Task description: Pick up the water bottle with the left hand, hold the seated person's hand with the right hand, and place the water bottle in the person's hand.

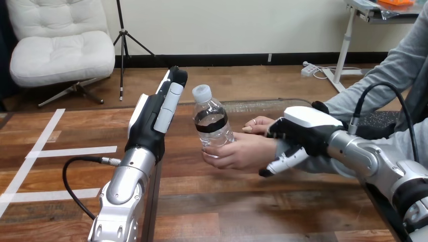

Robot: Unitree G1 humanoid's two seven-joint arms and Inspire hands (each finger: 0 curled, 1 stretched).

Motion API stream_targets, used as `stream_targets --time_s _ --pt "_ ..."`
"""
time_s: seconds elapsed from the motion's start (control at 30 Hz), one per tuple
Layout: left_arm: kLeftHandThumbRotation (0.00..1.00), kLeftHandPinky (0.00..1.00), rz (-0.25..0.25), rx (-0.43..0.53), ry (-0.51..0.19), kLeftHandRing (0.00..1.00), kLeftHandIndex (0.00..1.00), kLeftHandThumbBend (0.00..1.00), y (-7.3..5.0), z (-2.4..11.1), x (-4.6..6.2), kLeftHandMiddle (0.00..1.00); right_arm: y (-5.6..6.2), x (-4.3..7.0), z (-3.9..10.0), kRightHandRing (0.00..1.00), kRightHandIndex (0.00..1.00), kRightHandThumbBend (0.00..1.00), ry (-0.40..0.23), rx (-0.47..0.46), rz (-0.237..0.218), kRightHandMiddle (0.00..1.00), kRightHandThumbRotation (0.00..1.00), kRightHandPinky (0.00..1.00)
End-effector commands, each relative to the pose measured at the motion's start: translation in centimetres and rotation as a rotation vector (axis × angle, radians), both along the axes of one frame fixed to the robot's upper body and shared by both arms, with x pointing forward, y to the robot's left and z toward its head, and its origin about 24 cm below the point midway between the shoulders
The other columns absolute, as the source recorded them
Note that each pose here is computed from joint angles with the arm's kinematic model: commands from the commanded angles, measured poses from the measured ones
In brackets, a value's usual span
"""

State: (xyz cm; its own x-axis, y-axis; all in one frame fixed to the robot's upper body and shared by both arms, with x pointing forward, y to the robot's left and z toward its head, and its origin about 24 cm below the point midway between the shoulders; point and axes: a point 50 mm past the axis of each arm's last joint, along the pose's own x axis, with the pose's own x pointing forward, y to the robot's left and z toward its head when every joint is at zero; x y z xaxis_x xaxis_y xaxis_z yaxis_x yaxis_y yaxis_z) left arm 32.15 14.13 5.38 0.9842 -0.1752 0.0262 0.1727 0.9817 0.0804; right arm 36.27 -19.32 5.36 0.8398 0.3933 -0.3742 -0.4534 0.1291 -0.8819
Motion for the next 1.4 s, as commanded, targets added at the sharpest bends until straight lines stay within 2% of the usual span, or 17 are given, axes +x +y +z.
stream_targets --time_s 0.0,0.27,0.77,1.17,1.37 --pt "1.00 1.00 0.000 -0.002 -0.173 1.00 0.98 1.00 0.1 4.3 1.1 1.00 3.1 3.6 9.2 0.72 0.74 1.00 -0.292 0.026 0.091 0.74 0.85 0.61" --pt "1.00 1.00 0.002 0.002 -0.177 1.00 0.98 1.00 0.2 4.4 1.1 1.00 3.0 3.5 9.0 0.77 0.79 1.00 -0.282 0.013 0.089 0.78 0.91 0.64" --pt "1.00 1.00 0.005 0.011 -0.183 1.00 0.97 1.00 0.5 4.3 0.8 1.00 2.5 3.4 8.6 0.81 0.83 1.00 -0.247 0.024 0.068 0.81 0.97 0.68" --pt "1.00 1.00 0.031 -0.010 -0.182 1.00 0.96 0.98 1.5 3.6 -0.5 1.00 1.5 2.9 8.5 0.81 0.83 1.00 -0.259 0.089 0.047 0.82 0.99 0.69" --pt "1.00 1.00 0.038 -0.037 -0.192 1.00 0.98 0.99 2.3 3.4 -1.1 1.00 0.9 2.4 8.4 0.81 0.83 1.00 -0.271 0.177 0.035 0.82 1.00 0.69"
